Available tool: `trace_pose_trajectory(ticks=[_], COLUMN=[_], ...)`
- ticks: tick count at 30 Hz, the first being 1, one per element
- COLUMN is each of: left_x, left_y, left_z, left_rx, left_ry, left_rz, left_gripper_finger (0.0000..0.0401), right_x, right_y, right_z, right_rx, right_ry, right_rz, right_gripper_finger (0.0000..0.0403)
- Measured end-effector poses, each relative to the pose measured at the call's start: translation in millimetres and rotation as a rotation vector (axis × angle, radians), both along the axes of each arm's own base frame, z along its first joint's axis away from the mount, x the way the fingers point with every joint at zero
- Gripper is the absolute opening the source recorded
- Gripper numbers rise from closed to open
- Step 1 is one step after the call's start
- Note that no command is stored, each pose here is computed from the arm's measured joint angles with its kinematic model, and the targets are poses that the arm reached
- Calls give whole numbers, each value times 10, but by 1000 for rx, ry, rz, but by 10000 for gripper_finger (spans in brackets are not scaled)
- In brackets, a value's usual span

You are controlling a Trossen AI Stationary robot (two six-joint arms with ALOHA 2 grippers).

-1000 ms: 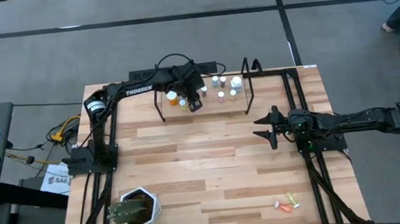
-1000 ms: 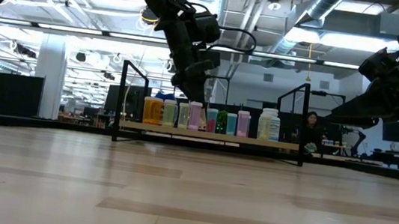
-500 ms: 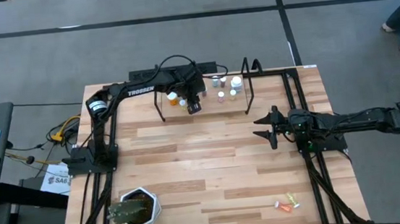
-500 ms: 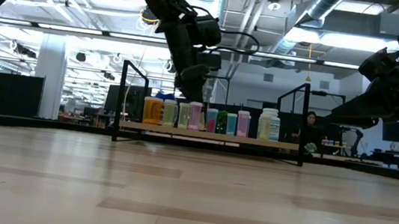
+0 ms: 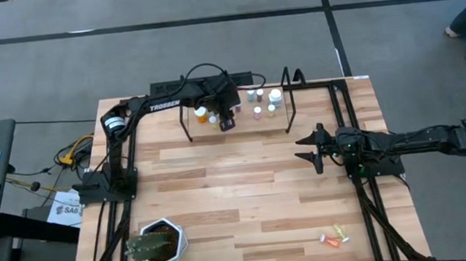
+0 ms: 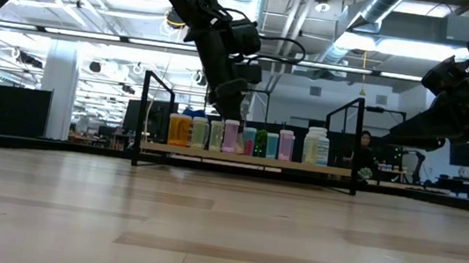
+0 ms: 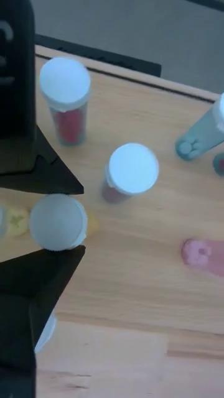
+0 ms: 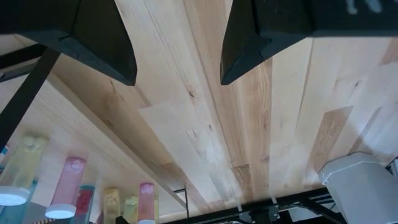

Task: Pick and place medicine bottles onto shelf by color
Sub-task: Put the yellow pill bottle on the shelf

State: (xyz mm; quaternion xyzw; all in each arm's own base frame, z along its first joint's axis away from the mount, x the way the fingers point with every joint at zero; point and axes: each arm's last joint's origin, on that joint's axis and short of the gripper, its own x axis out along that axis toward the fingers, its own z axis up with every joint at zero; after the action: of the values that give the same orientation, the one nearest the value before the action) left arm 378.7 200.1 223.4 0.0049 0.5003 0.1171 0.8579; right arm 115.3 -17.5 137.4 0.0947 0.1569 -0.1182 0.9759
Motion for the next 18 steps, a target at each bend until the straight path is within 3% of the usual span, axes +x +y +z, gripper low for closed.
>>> trace_pose_trajectory(ticks=[11,18], left_x=[16,39], left_y=[8,-7], left_z=[24,422], left_rx=[0,22], left_ry=[-19,7], left_rz=[15,31], left_gripper_finger=[166,167], right_x=[0,0], right_y=[0,0], right_z=[0,0], right_rx=[0,0], right_ry=[0,0], right_rz=[0,0], right_gripper_finger=[253,253])
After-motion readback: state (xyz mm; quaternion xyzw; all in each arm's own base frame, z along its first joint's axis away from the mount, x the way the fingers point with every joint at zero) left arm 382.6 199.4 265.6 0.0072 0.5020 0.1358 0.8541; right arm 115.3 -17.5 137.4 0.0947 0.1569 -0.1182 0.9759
